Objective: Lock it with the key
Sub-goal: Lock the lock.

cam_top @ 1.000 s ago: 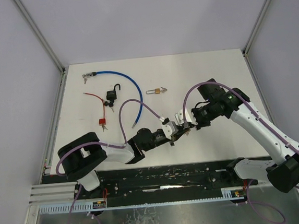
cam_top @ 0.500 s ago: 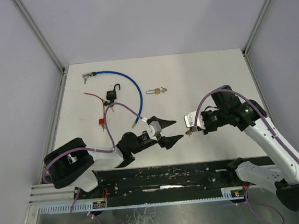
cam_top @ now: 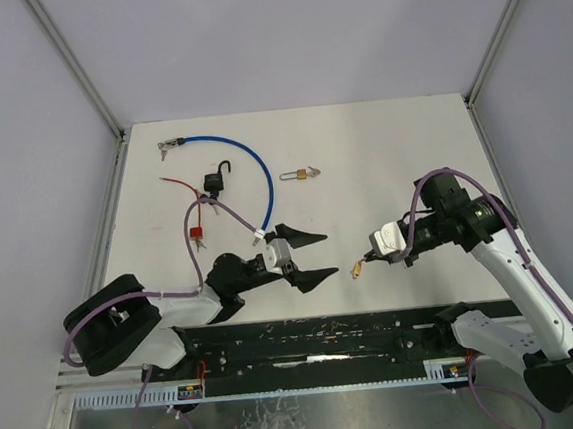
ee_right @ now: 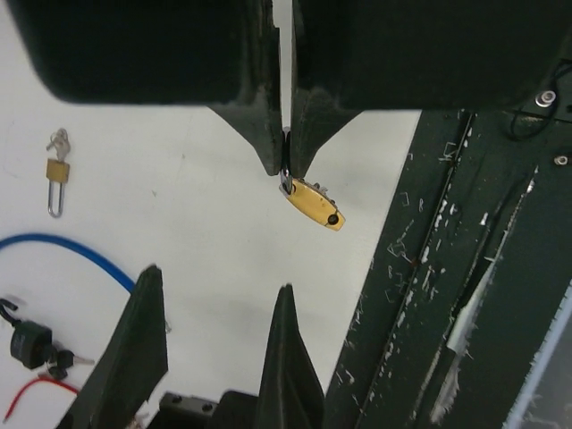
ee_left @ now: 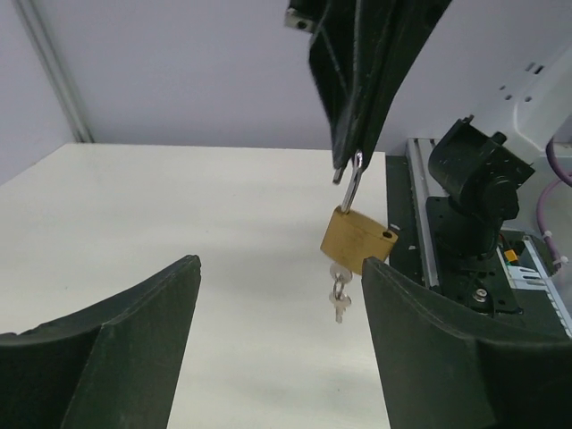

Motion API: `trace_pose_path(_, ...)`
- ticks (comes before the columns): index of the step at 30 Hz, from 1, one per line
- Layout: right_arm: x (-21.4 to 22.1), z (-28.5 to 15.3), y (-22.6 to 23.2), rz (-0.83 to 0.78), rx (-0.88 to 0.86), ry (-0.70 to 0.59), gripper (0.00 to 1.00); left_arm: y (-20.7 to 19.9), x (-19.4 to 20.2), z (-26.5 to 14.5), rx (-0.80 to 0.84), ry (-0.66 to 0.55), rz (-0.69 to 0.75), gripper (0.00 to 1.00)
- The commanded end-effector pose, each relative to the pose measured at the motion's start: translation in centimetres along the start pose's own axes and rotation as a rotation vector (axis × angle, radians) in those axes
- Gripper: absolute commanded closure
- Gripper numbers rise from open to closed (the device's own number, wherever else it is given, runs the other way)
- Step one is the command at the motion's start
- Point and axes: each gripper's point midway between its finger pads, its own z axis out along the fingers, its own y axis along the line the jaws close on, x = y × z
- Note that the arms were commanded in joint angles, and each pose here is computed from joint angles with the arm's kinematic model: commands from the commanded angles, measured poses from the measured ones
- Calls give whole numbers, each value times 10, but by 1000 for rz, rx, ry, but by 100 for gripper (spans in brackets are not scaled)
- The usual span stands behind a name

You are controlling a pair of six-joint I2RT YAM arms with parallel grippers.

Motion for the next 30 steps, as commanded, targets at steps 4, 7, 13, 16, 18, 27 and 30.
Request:
trace_pose_path(4,-50,-2,-13,-69,-60,-218,100,-13,-11,21,141,-29,76,29)
trace_pose_path(7,-55,-2,-13,-52,-67,-247,100,-17,-9,23,175,-28,78,30)
trace_pose_path(13,-58,-1,-11,-10,-51,-268,100,-27,-3,24,250,-18,91,31)
trace_pose_path(16,-57,1,-8,5,-54,-283,100,-30,-2,30,274,-16,76,33)
trace_pose_path(18,-56,2,-8,15,-53,-287,100,-30,-3,35,281,-15,66,35)
trace_pose_path(27,-52,7,-5,56,-51,-304,100,-29,2,42,285,12,40,50)
trace_pose_path(30,-52,7,-7,80,-38,-312,100,-30,5,42,287,21,36,55)
